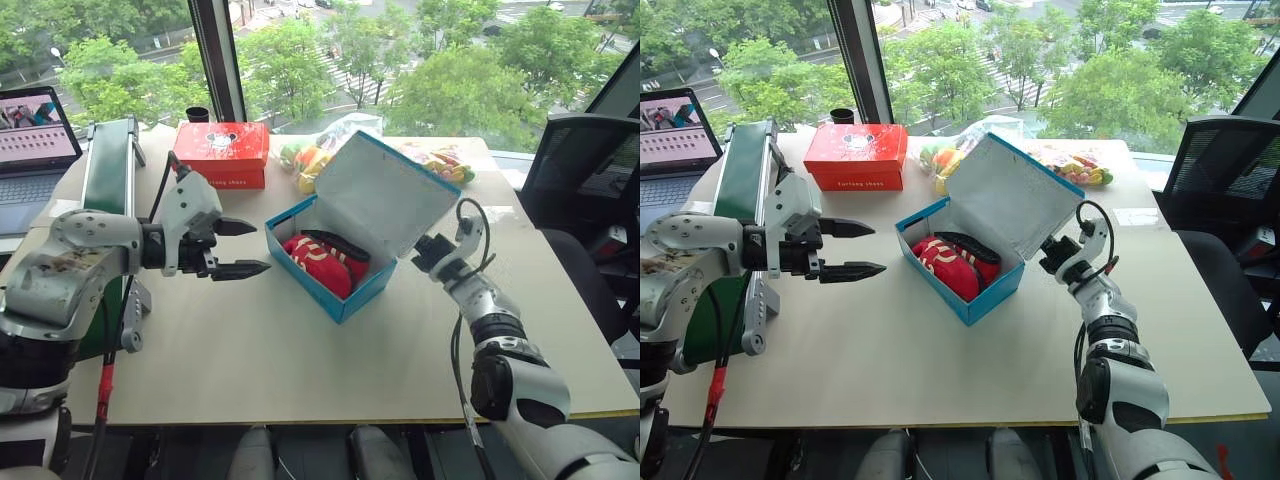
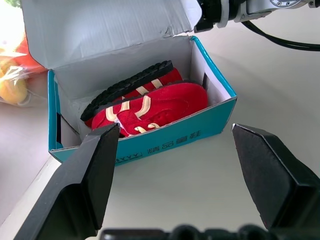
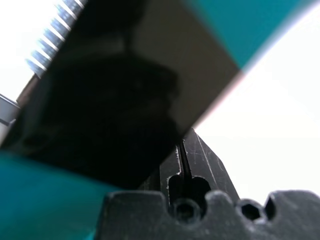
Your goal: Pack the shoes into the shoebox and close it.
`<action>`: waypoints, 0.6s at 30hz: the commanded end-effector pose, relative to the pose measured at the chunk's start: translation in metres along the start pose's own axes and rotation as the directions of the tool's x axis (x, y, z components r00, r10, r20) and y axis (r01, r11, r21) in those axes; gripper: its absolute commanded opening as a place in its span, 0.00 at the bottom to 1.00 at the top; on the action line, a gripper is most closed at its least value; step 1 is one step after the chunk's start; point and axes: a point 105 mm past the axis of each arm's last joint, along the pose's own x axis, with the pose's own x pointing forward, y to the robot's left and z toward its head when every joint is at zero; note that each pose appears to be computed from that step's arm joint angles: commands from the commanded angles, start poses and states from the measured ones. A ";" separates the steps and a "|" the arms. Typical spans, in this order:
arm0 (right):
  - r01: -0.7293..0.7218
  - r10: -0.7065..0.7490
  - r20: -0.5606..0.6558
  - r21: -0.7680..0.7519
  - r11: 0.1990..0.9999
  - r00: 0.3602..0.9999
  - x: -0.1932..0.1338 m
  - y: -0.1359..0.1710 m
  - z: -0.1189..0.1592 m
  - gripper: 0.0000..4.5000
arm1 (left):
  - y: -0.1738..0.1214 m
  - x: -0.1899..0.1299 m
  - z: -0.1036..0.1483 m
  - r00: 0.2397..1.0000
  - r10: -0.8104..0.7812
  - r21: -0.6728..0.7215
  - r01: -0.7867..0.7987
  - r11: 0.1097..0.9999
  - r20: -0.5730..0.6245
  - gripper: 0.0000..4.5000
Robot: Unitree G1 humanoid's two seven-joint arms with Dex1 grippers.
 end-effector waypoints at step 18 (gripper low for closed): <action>-0.020 -0.208 -0.431 -0.467 0.884 0.878 0.035 -0.039 -0.041 0.00 | -0.039 0.039 -0.012 0.995 0.020 -0.087 -0.011 0.996 0.098 0.85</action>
